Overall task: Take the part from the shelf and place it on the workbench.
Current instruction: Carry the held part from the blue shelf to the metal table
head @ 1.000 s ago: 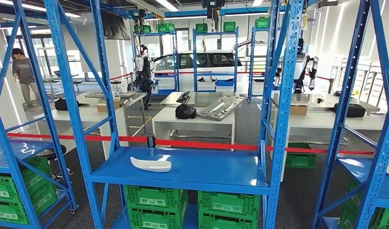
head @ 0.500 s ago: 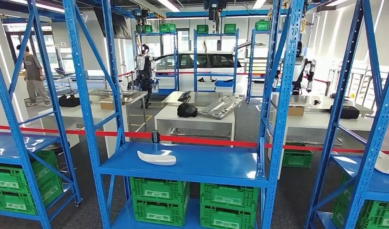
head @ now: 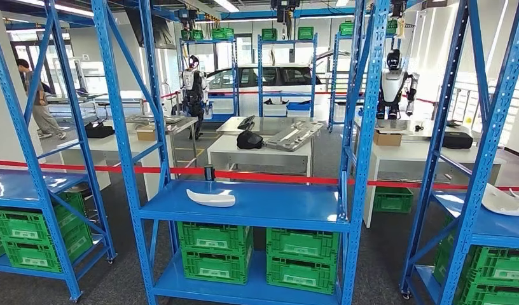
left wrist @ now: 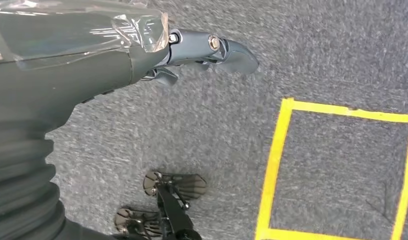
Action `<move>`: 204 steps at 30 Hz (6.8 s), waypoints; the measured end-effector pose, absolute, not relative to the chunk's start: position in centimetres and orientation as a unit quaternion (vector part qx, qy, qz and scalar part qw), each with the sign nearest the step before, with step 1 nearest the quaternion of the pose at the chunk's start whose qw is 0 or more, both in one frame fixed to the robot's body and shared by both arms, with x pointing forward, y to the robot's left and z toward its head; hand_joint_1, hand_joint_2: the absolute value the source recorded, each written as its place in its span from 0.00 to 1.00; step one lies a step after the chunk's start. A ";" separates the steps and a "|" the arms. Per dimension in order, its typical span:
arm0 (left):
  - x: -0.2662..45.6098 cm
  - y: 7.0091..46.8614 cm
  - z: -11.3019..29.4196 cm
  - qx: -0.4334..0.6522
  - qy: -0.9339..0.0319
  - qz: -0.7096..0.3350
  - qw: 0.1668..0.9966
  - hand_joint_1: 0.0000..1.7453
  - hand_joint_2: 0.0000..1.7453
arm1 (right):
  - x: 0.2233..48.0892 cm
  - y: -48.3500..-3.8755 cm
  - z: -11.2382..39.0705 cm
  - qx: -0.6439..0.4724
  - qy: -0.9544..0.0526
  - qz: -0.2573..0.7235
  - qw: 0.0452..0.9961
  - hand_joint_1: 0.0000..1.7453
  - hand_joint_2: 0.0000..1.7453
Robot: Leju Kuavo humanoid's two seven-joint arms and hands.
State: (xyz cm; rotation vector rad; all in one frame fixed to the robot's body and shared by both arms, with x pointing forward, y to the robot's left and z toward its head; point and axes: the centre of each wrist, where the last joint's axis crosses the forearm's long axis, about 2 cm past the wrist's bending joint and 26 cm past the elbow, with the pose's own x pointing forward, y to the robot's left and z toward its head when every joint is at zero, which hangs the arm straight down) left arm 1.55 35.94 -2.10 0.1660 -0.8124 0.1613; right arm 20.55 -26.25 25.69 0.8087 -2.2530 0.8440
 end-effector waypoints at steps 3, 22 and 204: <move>1.5 35.9 -2.2 0.081 -0.394 0.081 0.912 0.00 1.00 | 20.5 -26.2 25.7 0.304 -0.848 0.318 0.296 1.00 1.00; 1.6 35.9 -2.3 0.081 -0.397 0.085 0.910 0.00 1.00 | 20.5 -26.1 25.6 0.306 -0.847 0.317 0.297 1.00 1.00; 0.5 36.2 -3.7 0.011 -0.429 0.128 0.894 0.00 1.00 | 23.5 -24.6 26.6 0.358 -0.822 0.362 0.255 1.00 1.00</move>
